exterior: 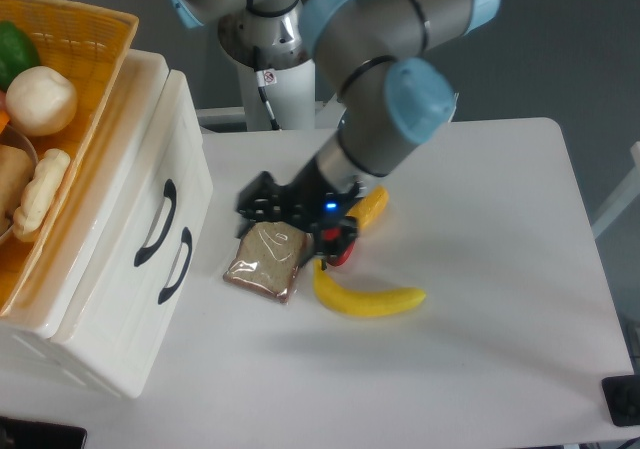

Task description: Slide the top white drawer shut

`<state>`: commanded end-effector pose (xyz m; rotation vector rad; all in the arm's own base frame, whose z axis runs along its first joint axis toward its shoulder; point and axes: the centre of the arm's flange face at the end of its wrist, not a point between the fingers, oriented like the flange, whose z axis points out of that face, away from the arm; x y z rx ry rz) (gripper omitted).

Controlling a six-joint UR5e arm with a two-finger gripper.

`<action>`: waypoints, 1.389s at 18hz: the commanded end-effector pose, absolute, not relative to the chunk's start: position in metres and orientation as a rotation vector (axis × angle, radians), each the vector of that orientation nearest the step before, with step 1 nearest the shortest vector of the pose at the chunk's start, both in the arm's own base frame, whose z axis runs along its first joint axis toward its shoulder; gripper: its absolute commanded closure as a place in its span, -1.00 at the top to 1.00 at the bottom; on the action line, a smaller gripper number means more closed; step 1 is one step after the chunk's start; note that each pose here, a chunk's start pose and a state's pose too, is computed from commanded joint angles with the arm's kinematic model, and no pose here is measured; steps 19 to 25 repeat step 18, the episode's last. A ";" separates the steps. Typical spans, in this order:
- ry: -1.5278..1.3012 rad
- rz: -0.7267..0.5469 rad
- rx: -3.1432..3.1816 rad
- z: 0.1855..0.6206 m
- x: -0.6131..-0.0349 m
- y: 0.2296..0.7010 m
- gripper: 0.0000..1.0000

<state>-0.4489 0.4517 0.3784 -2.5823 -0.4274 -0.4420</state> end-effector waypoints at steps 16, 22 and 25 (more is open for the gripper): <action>0.507 0.035 -3.043 0.309 -0.559 0.364 1.00; 0.517 0.036 -3.042 0.309 -0.560 0.362 1.00; 0.517 0.036 -3.042 0.309 -0.560 0.362 1.00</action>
